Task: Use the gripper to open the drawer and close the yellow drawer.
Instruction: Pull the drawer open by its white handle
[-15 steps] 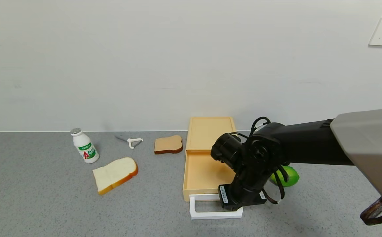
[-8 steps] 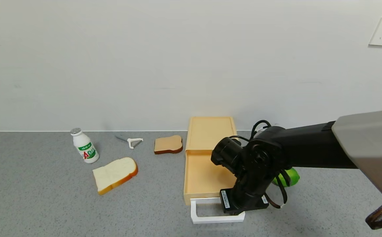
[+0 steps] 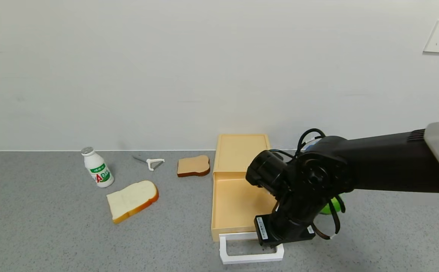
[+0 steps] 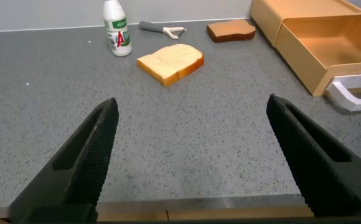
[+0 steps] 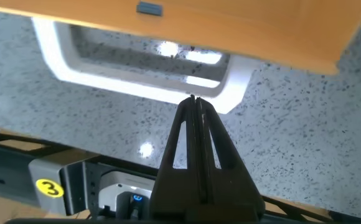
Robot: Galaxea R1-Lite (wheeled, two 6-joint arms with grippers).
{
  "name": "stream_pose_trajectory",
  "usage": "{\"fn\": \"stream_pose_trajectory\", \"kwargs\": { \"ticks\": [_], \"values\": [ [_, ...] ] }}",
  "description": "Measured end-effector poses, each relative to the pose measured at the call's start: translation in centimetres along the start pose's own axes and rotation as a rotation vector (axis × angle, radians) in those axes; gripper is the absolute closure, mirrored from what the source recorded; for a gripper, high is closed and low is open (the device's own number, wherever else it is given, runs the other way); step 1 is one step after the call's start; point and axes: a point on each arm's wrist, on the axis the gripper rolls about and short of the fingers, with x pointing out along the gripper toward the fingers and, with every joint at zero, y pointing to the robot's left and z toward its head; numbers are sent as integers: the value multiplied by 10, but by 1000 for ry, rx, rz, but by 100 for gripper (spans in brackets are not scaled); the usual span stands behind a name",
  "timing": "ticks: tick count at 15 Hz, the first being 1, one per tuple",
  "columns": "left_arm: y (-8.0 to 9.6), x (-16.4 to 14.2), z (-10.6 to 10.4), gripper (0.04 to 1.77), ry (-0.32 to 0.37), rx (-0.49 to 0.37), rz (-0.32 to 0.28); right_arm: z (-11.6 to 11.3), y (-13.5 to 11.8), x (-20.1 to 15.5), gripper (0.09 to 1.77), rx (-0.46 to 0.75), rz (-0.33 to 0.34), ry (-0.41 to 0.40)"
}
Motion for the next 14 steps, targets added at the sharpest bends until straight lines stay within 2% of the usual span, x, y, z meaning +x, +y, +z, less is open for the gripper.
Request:
{"fn": "stream_pose_trajectory", "kwargs": {
  "ticks": [3,6,9,12,14],
  "values": [
    [0,0,0,9,0,0,0,-8,-4,-34,174,-7,47,-59],
    [0,0,0,9,0,0,0,-22,-19,-78,174,-21,90,-144],
    [0,0,0,9,0,0,0,-35,-51,-116,174,-59,145,-228],
    [0,0,0,9,0,0,0,-46,-87,-140,174,-88,257,-342],
    [0,0,0,9,0,0,0,-55,-107,-150,174,-121,308,-428]
  ]
}}
